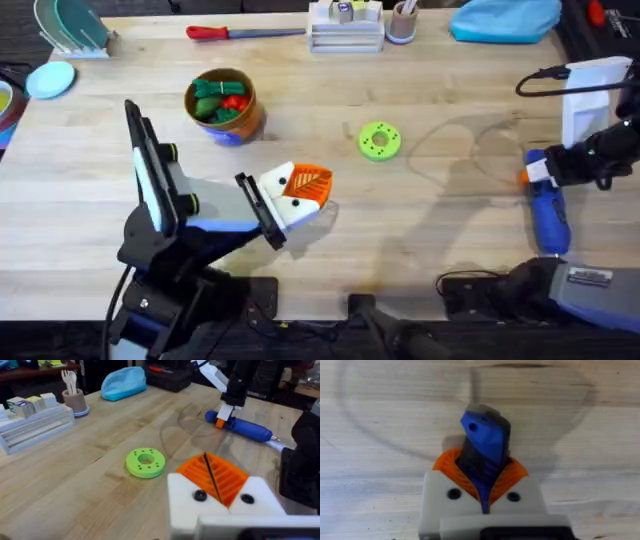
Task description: Pick up the gripper from the table and insert it into the empty holder that is missing its gripper. Then pick up a screw, insert it into the mounting hole, and use the screwdriver to tighten it. Finally, clean up the table by picking up the vegetable and placing it into the bucket.
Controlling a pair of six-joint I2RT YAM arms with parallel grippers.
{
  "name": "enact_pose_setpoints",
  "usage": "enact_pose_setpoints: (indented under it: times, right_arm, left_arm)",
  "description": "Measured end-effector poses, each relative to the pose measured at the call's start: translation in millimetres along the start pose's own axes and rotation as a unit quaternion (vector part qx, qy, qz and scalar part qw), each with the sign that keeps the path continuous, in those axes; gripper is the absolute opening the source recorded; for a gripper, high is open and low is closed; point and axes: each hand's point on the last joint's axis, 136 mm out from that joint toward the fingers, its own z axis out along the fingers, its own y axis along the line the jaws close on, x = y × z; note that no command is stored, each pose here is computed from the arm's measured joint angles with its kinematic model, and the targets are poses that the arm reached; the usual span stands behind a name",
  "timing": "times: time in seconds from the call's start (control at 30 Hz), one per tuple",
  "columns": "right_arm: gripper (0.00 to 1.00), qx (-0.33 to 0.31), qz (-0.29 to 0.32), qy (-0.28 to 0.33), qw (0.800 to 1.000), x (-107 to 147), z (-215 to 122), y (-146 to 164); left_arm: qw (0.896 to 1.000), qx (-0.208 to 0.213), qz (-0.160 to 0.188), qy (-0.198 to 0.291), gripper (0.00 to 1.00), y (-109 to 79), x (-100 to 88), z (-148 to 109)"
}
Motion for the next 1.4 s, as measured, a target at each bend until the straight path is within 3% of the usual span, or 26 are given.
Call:
enact_pose_setpoints:
  times: [0.23, 0.43, 0.67, 0.83, 0.97, 1.13, 1.3, 1.4]
  right_arm:
    - [0.022, 0.031, 0.019, -0.048, 0.998, -7, -21, -7]
    - [0.021, 0.074, 0.060, -0.139, 0.986, -22, -65, -17]
    - [0.021, 0.076, 0.059, -0.285, 0.954, -41, -133, 8]
    - [0.021, 0.050, 0.136, -0.415, 0.898, -55, -190, 16]
    - [0.021, 0.000, 0.138, -0.535, 0.833, -70, -240, 38]
    - [0.021, -0.105, 0.076, -0.623, 0.772, -77, -280, 94]
    - [0.021, -0.222, -0.017, -0.648, 0.728, -80, -306, 162]
    - [0.021, -0.276, -0.074, -0.667, 0.688, -77, -331, 200]
  left_arm:
    - [1.000, 0.000, 0.000, 0.000, 0.004, 0.0, 0.1, 0]
    - [1.000, 0.000, 0.000, 0.000, 0.004, 0.0, 0.1, 0]
    - [1.000, 0.000, 0.000, 0.000, 0.004, 0.0, 0.1, 0]
    - [1.000, 0.000, 0.000, 0.000, 0.004, 0.0, 0.1, 0]
    - [1.000, 0.000, 0.000, 0.000, 0.004, 0.0, 0.1, 0]
    - [1.000, 0.000, 0.000, 0.000, 0.004, 0.0, 0.1, 0]
    - [1.000, 0.000, 0.000, 0.000, 0.004, 0.0, 0.1, 0]
    - [1.000, 0.000, 0.000, 0.000, 0.004, 0.0, 0.1, 0]
